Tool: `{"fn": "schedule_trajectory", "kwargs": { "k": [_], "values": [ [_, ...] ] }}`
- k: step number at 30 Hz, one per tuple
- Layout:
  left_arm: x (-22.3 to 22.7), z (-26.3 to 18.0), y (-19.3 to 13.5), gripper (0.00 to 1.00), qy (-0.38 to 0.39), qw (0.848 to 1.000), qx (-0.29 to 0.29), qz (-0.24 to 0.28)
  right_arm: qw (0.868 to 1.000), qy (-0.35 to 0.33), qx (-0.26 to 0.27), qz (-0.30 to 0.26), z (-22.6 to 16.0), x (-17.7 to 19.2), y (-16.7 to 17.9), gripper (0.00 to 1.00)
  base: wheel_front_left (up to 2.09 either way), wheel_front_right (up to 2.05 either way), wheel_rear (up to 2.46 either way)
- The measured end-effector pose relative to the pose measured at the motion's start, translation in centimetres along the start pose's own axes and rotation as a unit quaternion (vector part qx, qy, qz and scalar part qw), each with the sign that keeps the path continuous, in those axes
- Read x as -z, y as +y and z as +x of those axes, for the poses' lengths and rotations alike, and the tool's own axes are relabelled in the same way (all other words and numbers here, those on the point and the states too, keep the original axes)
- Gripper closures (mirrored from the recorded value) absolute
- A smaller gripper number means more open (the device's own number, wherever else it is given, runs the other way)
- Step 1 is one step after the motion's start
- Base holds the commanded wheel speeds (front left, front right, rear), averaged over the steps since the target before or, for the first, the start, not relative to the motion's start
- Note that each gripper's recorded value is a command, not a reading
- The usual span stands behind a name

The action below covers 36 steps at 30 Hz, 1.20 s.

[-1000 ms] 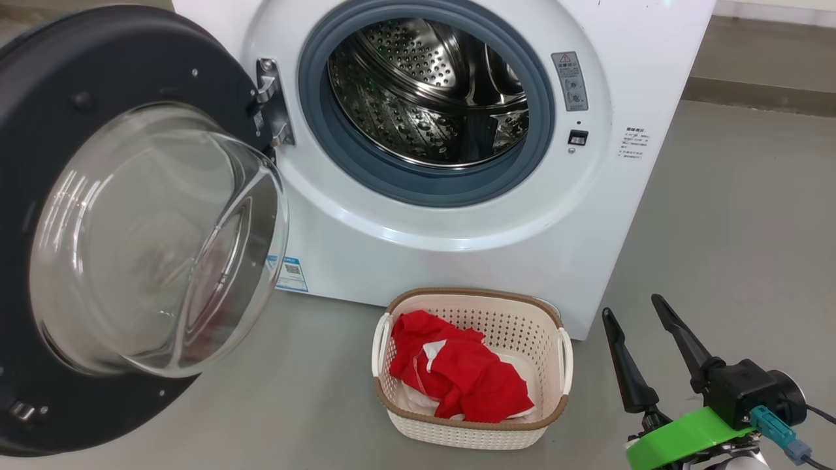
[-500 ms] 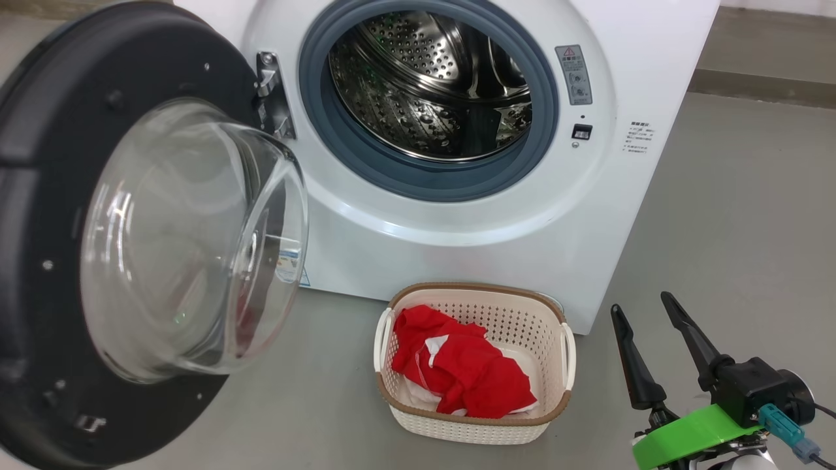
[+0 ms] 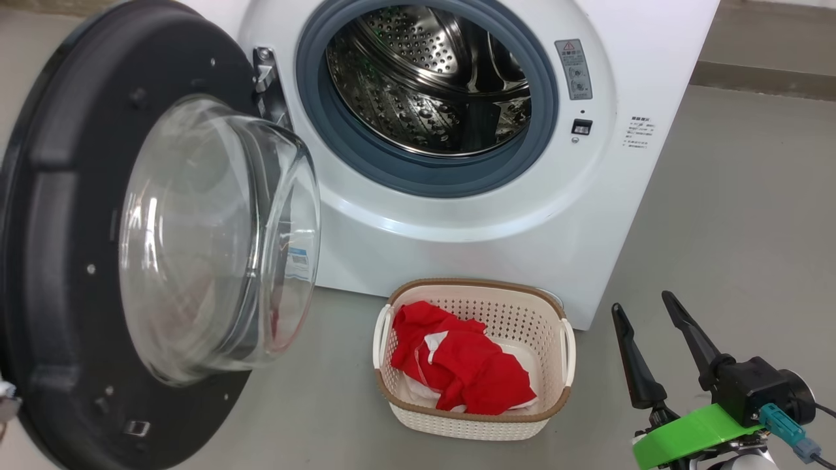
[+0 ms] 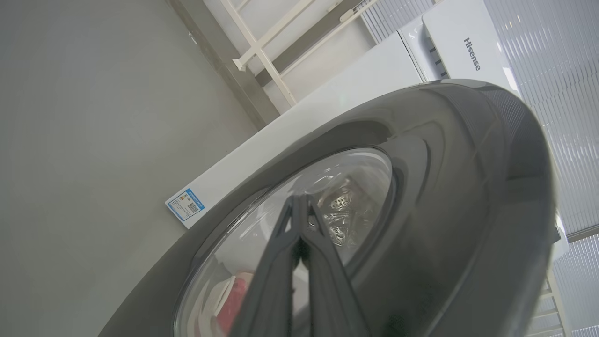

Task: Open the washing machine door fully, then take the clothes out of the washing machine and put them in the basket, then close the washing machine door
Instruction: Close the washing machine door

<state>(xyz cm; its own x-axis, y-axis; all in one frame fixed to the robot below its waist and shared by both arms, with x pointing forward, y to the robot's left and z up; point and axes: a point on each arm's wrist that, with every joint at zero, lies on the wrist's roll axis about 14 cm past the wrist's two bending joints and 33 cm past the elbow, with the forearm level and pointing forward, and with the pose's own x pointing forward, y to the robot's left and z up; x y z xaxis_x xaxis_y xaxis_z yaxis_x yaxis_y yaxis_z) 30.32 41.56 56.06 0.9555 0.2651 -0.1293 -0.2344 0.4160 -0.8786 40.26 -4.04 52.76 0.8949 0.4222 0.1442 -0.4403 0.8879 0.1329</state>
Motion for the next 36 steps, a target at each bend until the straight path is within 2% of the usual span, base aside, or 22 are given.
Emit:
{"fn": "schedule_trajectory", "kwargs": {
  "k": [12, 36],
  "values": [
    [4.1, -0.5, -2.4, 1.00, 0.052, 0.998, 0.048, 0.000, 1.000, 0.000, 0.008, 0.002, -0.3, 0.0, -0.5, 0.00, 0.00, 0.00, 0.00],
    [9.6, -0.7, -5.5, 1.00, 0.121, 0.988, 0.098, -0.001, 1.000, -0.004, 0.028, 0.004, -1.2, -0.4, -1.6, 0.00, 0.00, 0.00, 0.00]
  ]
}}
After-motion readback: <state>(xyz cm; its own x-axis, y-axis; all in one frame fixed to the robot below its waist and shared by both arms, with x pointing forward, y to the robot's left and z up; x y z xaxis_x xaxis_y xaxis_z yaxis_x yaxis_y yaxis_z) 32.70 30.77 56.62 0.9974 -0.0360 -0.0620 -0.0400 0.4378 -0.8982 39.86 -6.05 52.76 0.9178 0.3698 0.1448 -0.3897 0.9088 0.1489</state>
